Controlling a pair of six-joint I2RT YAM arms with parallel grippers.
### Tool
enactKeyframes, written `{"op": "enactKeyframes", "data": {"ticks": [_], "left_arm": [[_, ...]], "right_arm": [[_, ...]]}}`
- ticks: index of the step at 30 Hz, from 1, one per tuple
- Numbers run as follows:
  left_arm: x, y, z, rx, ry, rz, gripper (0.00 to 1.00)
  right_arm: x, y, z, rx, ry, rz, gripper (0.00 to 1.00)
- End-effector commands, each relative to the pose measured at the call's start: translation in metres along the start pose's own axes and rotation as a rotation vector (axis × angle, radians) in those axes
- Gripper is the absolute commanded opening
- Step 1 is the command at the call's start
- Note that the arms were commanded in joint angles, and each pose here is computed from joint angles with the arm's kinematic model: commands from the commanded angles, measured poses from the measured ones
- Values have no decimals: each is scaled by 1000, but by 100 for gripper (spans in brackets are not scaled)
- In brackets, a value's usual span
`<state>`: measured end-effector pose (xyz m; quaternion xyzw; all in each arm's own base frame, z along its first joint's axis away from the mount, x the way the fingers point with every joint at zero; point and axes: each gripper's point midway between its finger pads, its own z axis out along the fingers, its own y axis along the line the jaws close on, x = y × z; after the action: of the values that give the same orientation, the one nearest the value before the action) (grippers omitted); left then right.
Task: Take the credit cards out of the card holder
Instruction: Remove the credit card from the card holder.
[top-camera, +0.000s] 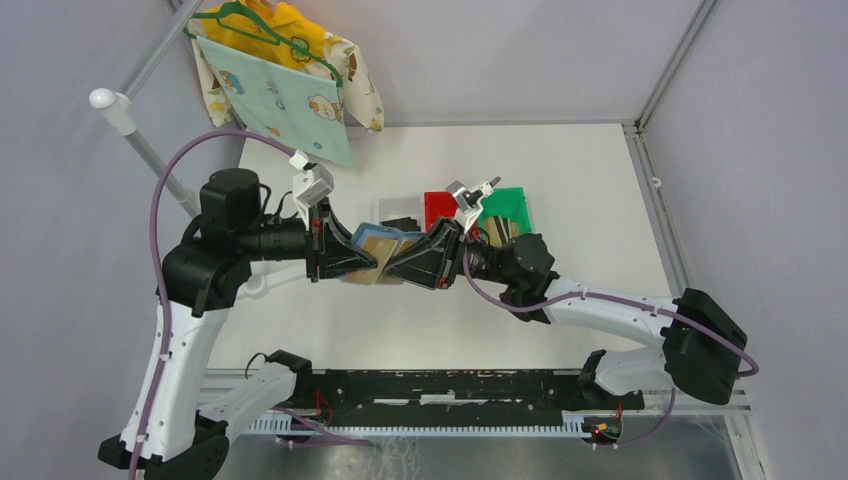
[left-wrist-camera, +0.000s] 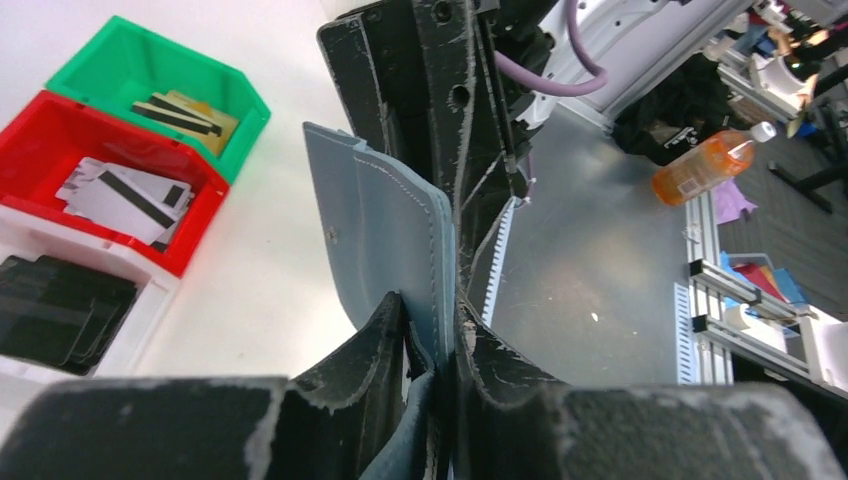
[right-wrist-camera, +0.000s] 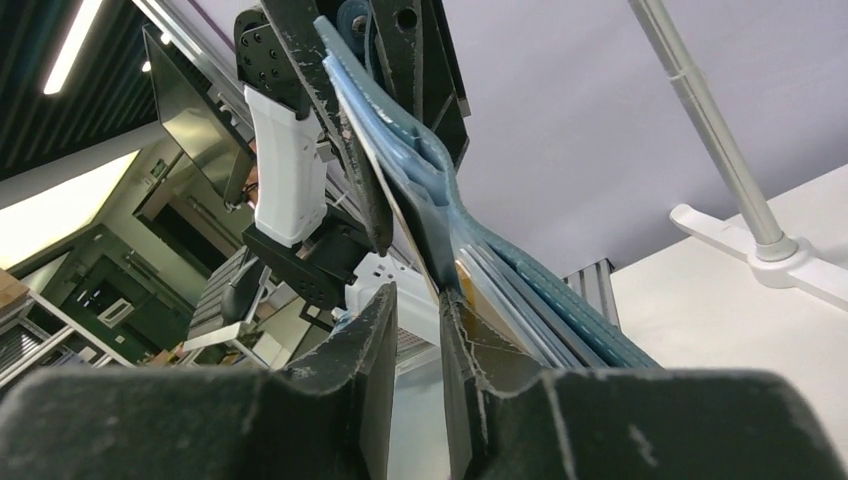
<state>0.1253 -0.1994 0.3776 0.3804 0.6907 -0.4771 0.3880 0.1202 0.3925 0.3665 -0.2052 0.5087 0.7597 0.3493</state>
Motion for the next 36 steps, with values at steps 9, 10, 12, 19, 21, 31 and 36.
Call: {"op": "enactKeyframes", "data": {"ticks": [9, 10, 12, 19, 21, 31, 36], "left_arm": [[7, -22, 2, 142, 7, 3, 24], [7, -23, 2, 141, 6, 5, 24], [6, -25, 1, 146, 3, 11, 23], [-1, -38, -3, 193, -3, 4, 23], [-3, -40, -4, 201, -6, 3, 23], [-8, -45, -6, 210, -16, 21, 22], [-11, -46, -7, 207, -15, -2, 22]], "right_arm": [[-23, 10, 8, 65, -91, -105, 4], [-23, 11, 8, 62, -90, -108, 3], [-21, 10, 7, 64, -84, -110, 1], [-11, -2, -6, 101, -81, -108, 0], [-9, -6, -9, 118, -82, -110, 0], [-7, -11, -17, 168, -67, -143, 0], [-4, -15, -17, 189, -46, -152, 0]]}}
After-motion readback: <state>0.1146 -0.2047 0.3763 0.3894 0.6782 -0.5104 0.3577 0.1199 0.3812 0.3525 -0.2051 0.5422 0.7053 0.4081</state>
